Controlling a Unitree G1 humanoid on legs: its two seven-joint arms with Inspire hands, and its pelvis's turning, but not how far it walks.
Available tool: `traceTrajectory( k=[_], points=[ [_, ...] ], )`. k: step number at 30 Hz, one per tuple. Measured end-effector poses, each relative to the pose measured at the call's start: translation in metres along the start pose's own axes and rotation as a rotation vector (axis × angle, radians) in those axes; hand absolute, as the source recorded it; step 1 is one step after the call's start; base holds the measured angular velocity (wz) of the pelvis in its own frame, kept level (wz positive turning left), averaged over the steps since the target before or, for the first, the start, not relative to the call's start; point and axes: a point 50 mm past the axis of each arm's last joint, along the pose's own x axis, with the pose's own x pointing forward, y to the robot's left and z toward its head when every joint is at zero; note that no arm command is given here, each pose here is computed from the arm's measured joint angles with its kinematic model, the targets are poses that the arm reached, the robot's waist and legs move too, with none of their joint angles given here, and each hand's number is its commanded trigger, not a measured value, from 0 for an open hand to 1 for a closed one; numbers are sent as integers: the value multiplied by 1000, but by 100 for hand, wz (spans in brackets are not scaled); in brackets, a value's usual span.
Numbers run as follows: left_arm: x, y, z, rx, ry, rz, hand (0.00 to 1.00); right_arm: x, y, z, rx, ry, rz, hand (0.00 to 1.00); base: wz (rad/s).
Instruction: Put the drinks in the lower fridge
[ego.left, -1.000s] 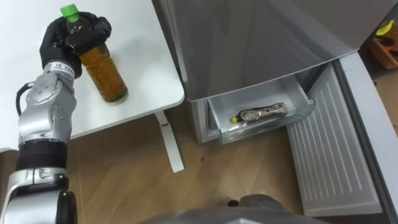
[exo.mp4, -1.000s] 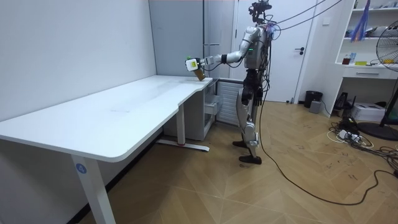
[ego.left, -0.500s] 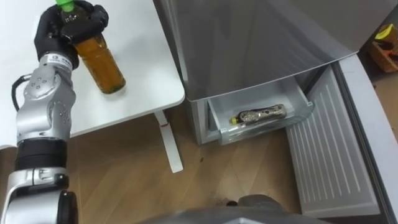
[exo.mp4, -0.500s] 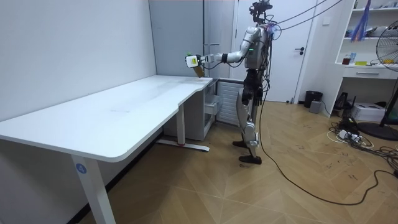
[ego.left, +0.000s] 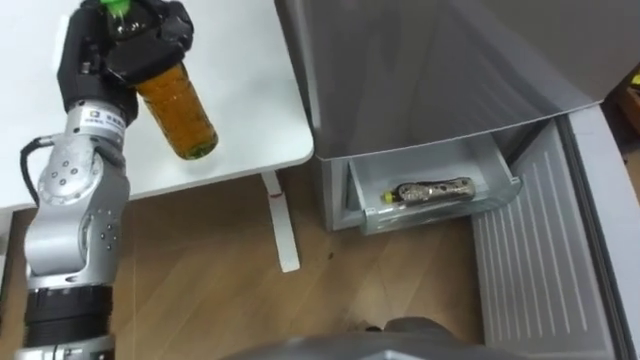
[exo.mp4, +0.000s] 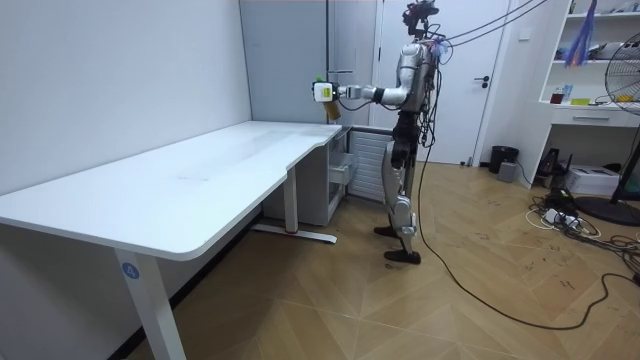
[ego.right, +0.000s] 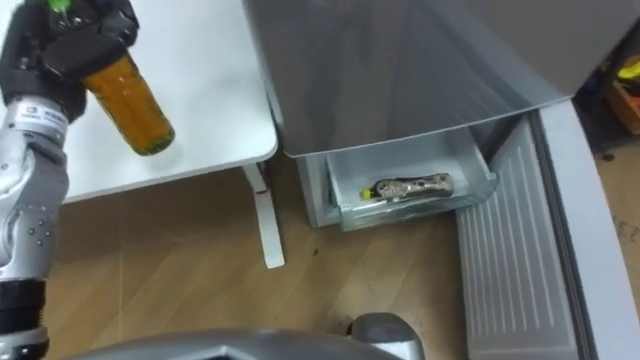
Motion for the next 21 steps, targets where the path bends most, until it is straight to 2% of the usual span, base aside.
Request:
traceTrajectory(
  k=[2, 7, 11, 17, 21],
  points=[
    [-4, -3, -4, -19, 9, 2, 100, 0, 2, 6, 8, -32, -4, 0, 7],
    [-16, -23, -11, -105, 9, -23, 100, 0, 0, 10, -60, -42, -47, 0, 16],
    [-24, -28, -22, -156, 54, -38, 100, -1, 0, 15, -85, -60, -63, 0, 19],
    [-30, -42, -31, -206, 94, -137, 100, -2, 4, 35, -147, -129, -67, 0, 11],
    [-38, -59, -41, -216, 128, -233, 100, -3, 5, 44, -217, -162, -80, 0, 9]
  ],
)
